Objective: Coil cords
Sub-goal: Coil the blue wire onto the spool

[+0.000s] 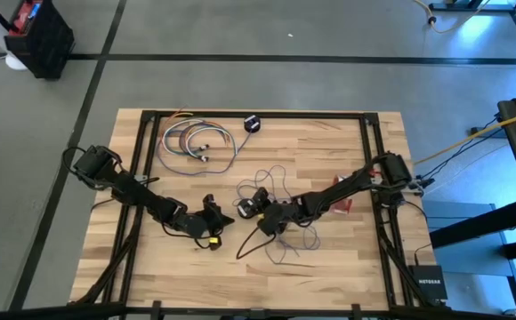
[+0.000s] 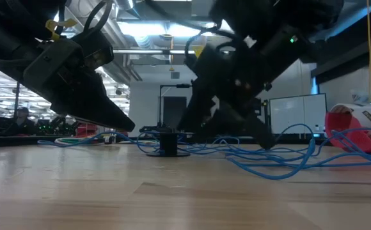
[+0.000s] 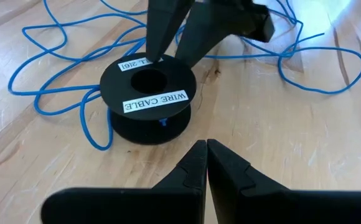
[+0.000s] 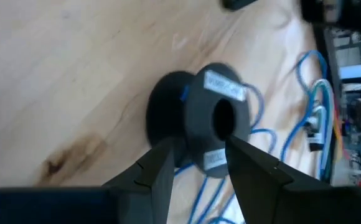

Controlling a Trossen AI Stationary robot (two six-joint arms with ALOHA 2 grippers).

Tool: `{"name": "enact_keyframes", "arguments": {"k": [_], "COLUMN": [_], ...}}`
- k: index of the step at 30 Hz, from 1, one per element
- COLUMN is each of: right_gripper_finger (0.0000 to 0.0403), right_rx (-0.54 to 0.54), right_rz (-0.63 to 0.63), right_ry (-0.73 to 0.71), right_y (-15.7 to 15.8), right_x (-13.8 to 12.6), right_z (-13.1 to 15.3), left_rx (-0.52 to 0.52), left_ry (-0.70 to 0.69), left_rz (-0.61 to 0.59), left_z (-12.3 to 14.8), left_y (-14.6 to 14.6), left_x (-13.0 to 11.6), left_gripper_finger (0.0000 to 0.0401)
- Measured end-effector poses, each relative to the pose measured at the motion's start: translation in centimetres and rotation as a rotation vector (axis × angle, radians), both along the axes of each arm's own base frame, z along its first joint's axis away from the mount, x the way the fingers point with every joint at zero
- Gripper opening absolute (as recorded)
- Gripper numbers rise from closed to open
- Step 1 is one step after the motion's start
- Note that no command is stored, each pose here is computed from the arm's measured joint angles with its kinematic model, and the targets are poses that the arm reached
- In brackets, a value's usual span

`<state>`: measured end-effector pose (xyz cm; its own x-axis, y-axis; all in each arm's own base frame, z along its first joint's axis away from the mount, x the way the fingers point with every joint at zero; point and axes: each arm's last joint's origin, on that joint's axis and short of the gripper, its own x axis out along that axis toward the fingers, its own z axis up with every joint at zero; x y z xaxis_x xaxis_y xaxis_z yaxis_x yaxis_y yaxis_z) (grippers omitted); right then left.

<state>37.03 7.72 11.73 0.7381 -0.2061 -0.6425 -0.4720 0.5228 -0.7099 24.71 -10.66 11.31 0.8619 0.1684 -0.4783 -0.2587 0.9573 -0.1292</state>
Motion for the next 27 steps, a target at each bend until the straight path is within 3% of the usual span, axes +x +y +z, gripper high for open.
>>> {"name": "enact_keyframes", "arguments": {"k": [12, 16, 23, 27], "right_gripper_finger": [0.0146, 0.0113, 0.0016, 0.0014], "right_rx": [-0.021, -0.026, -0.024, 0.005], "right_rz": [-0.009, -0.041, -0.058, -0.092], "right_ry": [-0.11, -0.116, -0.132, -0.155], "right_y": [-0.3, -0.7, -0.7, -0.7], "right_x": [1.1, 1.2, 1.2, 1.3], "right_z": [-0.4, -0.4, -0.3, -0.1], "left_rx": [0.0, -0.003, -0.009, -0.009], "left_ry": [0.0, -0.001, -0.001, -0.002], "left_rz": [0.0, 0.001, 0.005, 0.005], "left_z": [0.0, 0.0, 0.0, 0.0], "left_y": [0.0, 0.0, 0.0, 0.0], "left_x": [0.0, 0.0, 0.0, 0.0], "left_gripper_finger": [0.0005, 0.0005, 0.0005, 0.0005]}}
